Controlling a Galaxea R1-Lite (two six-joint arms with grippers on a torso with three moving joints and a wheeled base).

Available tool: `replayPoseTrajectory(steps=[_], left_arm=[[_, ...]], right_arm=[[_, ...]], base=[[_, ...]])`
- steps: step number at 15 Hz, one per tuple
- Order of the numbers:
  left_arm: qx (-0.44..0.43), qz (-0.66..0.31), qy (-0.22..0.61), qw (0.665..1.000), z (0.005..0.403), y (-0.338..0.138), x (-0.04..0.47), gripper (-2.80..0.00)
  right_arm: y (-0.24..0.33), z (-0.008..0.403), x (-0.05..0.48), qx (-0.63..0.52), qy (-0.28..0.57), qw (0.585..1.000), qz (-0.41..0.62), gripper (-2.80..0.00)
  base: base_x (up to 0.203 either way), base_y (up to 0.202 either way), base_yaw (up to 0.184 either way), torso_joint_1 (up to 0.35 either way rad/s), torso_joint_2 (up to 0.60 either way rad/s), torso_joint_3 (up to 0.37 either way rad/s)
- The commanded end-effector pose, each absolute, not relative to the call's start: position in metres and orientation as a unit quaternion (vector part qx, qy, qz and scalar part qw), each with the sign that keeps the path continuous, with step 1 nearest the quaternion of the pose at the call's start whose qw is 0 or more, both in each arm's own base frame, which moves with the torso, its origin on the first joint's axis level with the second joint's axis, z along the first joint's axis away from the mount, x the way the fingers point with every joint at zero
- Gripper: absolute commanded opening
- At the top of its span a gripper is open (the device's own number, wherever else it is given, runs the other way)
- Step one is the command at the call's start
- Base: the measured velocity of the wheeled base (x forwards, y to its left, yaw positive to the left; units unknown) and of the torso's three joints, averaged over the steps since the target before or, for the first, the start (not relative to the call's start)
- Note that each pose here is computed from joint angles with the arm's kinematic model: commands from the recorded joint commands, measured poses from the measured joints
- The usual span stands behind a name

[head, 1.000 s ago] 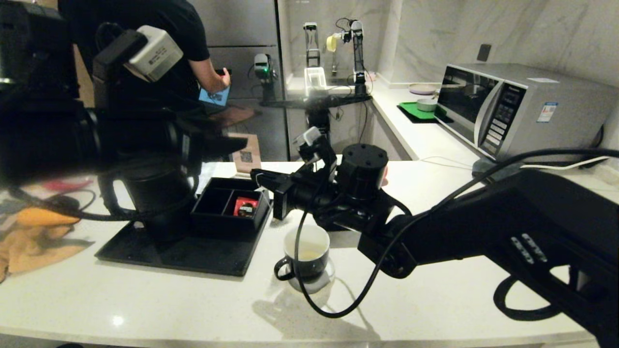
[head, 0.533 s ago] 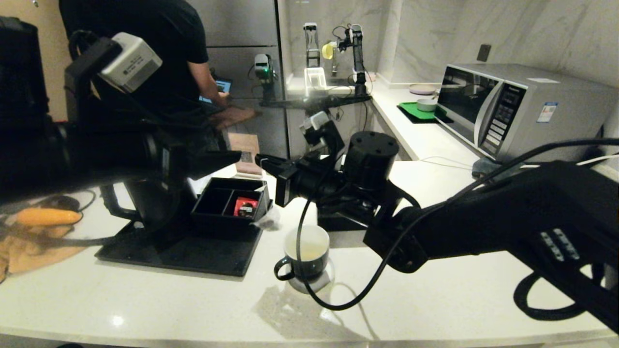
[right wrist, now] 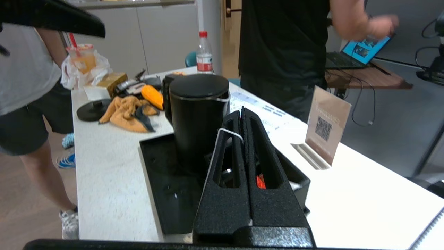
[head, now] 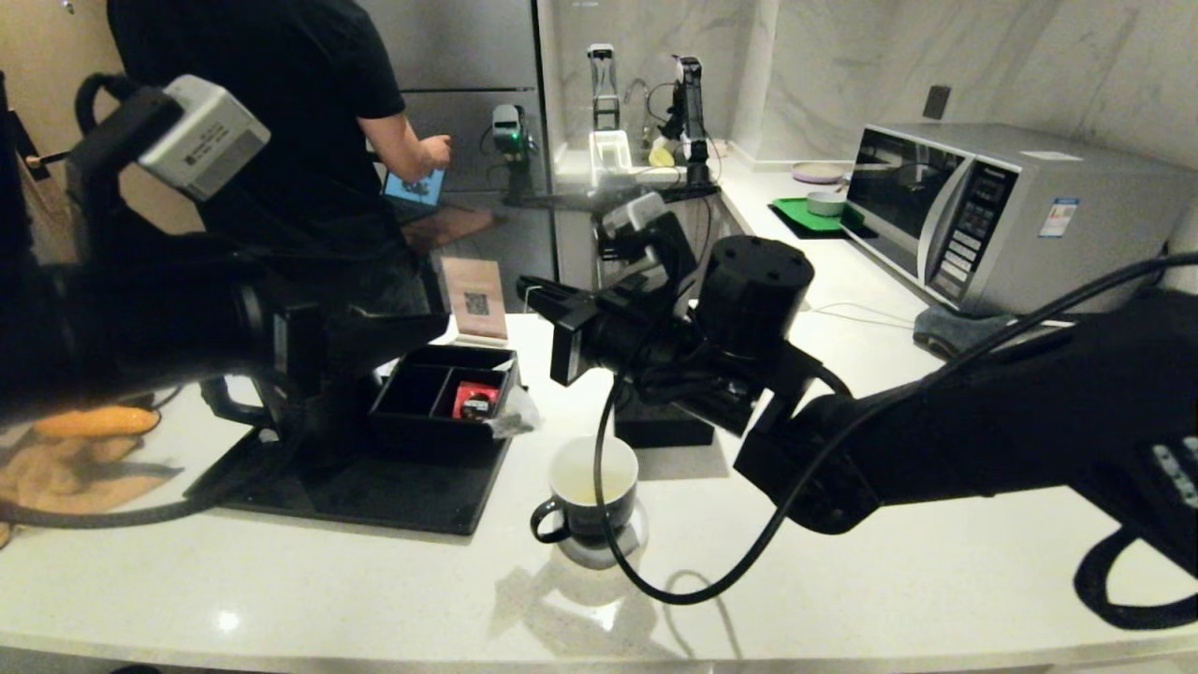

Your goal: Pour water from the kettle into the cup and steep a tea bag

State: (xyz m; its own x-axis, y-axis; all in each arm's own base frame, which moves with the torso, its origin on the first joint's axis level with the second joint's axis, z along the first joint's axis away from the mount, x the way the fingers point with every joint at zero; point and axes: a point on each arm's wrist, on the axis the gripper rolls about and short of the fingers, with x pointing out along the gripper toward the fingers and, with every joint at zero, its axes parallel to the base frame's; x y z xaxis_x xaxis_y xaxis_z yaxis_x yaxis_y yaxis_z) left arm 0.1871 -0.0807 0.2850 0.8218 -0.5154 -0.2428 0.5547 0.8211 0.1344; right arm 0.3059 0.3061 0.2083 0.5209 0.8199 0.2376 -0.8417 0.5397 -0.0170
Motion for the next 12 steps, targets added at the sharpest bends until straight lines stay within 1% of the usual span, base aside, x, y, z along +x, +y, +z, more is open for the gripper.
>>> replayPoseTrajectory(steps=[1, 8, 12], left_arm=[[0.099, -0.279, 0.096, 0.950, 0.285, -0.078, 0.183, 0.00], [0.101, -0.273, 0.118, 0.949, 0.264, -0.067, 0.163, 0.00], [0.099, -0.252, 0.136, 0.953, 0.251, -0.059, 0.156, 0.00]], right_arm=[[0.296, 0.213, 0.296, 0.048, -0.110, 0.872, 0.475, -2.80], [0.274, 0.195, 0.272, 0.031, -0.097, 0.880, 0.464, -2.80], [0.267, 0.197, 0.265, 0.032, -0.099, 0.882, 0.459, -2.80]], base=[[0.000, 0.000, 0.000, 0.000, 0.00, 0.000], [0.000, 0.000, 0.000, 0.000, 0.00, 0.000], [0.000, 0.000, 0.000, 0.000, 0.00, 0.000]])
